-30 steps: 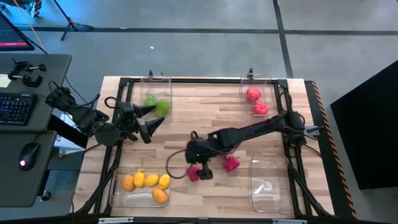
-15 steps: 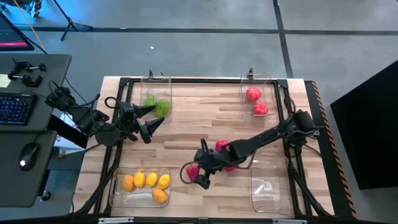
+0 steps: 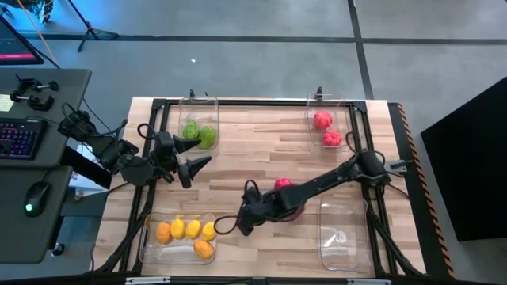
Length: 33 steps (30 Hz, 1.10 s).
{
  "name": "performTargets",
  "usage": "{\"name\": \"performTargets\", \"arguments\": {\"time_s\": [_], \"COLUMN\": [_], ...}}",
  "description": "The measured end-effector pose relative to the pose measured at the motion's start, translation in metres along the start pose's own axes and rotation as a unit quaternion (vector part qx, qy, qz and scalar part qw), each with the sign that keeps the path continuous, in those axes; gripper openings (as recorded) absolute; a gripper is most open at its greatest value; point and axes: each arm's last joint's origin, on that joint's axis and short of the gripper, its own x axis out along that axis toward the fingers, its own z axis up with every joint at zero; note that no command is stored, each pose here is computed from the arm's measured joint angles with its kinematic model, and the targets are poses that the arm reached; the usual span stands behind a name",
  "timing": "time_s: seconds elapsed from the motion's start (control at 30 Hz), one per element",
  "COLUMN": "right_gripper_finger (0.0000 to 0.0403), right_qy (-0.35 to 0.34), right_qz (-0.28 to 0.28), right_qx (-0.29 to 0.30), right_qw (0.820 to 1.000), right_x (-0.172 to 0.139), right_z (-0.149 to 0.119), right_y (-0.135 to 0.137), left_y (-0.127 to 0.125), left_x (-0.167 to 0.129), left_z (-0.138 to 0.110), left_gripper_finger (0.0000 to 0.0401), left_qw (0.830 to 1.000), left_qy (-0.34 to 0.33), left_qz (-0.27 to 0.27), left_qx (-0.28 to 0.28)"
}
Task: Sort produce into baskets
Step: Put the red bell pepper into the bottom right transparent bin
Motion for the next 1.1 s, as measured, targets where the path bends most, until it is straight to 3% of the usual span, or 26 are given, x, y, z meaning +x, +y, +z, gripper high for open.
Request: {"name": "performTargets", "arguments": {"time_s": [0.33,0.6,0.87,1.0,1.1], "right_gripper_finger": [0.0381,0.0381,0.0379,0.0341,0.0268], "right_qy": [0.014,0.049,0.042,0.046,0.049], "right_qz": [-0.057,-0.089,-0.093,-0.100,-0.094], "right_qx": [0.015,0.036,0.030,0.013,-0.051], "right_qw": [0.998,0.994,0.994,0.994,0.993], "right_x": [0.037,0.074,0.076,0.074,0.064], "right_z": [-0.002,-0.016,-0.012,-0.009,-0.003], "right_y": [0.014,0.008,0.005,0.003,0.008], "left_y": [-0.001,-0.001,-0.001,-0.001,-0.001], "left_x": [0.000,0.000,0.000,0.000,0.000], "left_z": [-0.001,-0.001,-0.001,-0.002,-0.002], "left_gripper_finger": [0.0351,0.0351,0.0351,0.0351,0.0351], "left_qw": [0.999,0.998,0.998,0.998,0.997], "left_qy": [0.019,0.020,0.020,0.021,0.021], "left_qz": [-0.025,-0.027,-0.026,-0.025,-0.023], "left_qx": [0.034,0.054,0.059,0.060,0.066]}}
